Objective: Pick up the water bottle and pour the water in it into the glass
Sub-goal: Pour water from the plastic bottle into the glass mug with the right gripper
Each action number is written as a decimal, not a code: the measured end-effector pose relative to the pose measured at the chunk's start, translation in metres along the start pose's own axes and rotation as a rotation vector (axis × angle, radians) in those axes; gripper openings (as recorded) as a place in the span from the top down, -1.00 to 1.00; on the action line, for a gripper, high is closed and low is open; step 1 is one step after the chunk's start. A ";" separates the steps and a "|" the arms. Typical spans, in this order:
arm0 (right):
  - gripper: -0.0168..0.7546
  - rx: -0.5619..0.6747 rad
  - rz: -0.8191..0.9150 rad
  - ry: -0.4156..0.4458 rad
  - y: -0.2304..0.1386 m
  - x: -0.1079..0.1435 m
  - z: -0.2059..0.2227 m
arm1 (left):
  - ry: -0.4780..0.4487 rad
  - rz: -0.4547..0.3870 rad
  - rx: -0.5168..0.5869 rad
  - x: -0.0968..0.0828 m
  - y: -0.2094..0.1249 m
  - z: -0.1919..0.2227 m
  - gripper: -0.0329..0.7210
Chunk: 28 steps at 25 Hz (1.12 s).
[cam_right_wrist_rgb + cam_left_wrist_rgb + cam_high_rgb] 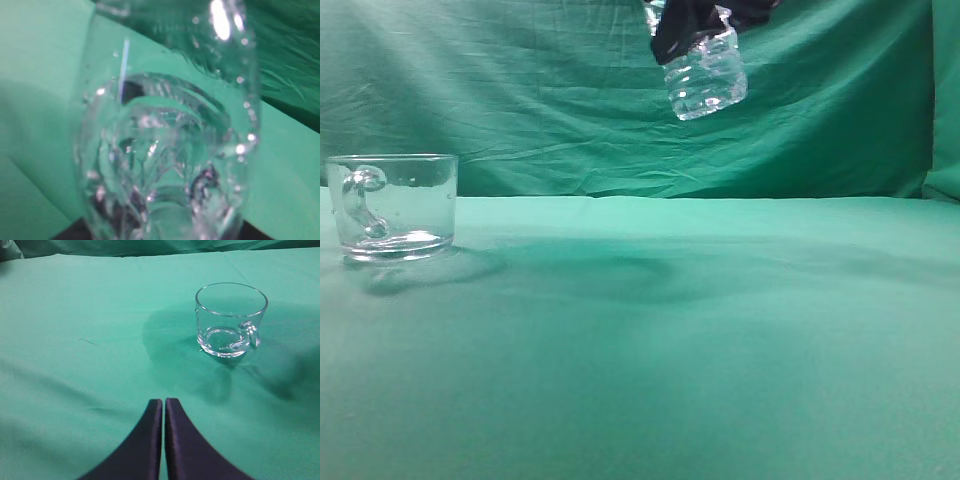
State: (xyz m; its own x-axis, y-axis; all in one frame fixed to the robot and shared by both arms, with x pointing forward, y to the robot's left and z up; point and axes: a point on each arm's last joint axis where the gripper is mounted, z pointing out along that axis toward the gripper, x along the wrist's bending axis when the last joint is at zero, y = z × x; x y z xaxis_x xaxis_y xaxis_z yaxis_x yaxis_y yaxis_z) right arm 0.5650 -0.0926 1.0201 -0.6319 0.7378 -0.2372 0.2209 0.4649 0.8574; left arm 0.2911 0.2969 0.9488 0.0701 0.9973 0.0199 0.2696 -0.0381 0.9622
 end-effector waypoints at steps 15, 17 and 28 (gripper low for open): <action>0.37 0.269 -0.413 0.068 0.034 0.065 0.086 | 0.000 0.000 0.000 0.000 0.000 0.000 0.91; 0.37 0.299 -0.458 0.065 0.032 0.072 0.095 | 0.000 0.000 0.000 0.000 0.000 0.000 0.91; 0.37 0.350 -0.721 0.021 0.023 0.092 0.113 | 0.000 0.000 0.000 0.000 0.000 0.000 0.91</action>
State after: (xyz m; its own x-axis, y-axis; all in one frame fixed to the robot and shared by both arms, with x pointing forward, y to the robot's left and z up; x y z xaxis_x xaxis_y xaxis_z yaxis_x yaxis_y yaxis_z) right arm 0.5960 0.0413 0.9661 -0.7209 0.1897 -0.6666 -0.0288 0.9528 0.3023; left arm 0.2911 0.2969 0.9488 0.0701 0.9973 0.0199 0.2696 -0.0381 0.9622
